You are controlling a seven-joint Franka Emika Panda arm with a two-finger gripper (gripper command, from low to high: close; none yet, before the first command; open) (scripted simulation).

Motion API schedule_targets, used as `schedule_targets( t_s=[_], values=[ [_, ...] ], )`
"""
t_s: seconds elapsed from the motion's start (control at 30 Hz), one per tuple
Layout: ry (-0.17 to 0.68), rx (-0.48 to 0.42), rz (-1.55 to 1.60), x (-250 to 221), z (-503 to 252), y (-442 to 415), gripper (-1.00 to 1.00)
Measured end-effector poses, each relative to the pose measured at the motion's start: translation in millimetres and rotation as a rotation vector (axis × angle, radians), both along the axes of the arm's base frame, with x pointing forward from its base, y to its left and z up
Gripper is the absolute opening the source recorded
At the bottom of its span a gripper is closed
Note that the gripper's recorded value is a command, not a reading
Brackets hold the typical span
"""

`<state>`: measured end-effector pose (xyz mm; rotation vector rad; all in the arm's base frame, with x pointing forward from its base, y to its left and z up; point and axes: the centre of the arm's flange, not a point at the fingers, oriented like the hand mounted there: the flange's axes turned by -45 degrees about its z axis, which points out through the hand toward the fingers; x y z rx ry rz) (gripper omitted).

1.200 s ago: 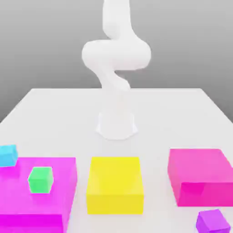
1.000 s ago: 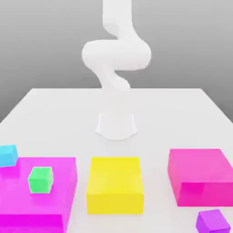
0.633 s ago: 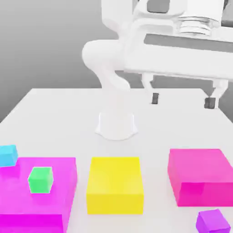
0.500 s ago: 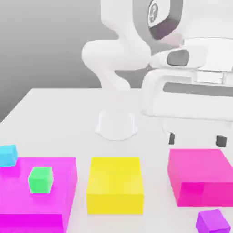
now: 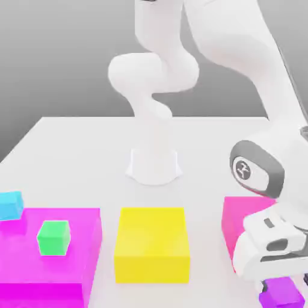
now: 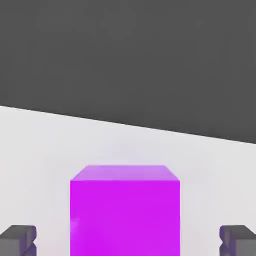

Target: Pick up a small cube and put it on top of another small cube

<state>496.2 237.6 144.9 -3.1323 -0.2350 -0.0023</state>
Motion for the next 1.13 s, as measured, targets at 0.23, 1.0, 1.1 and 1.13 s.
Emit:
schedule_targets(
  t_s=[0.23,1.0,1.1,1.13],
  values=[
    [0.000,0.002,0.000,0.1,6.6,0.4,-1.00],
    [0.003,-0.004,-1.458,-170.5,151.2,-561.5,-1.00],
    [0.001,0.001,-1.481,-176.9,131.7,-565.5,1.00],
    [0.001,0.001,-1.484,-178.0,131.7,-566.6,1.00]
  ],
)
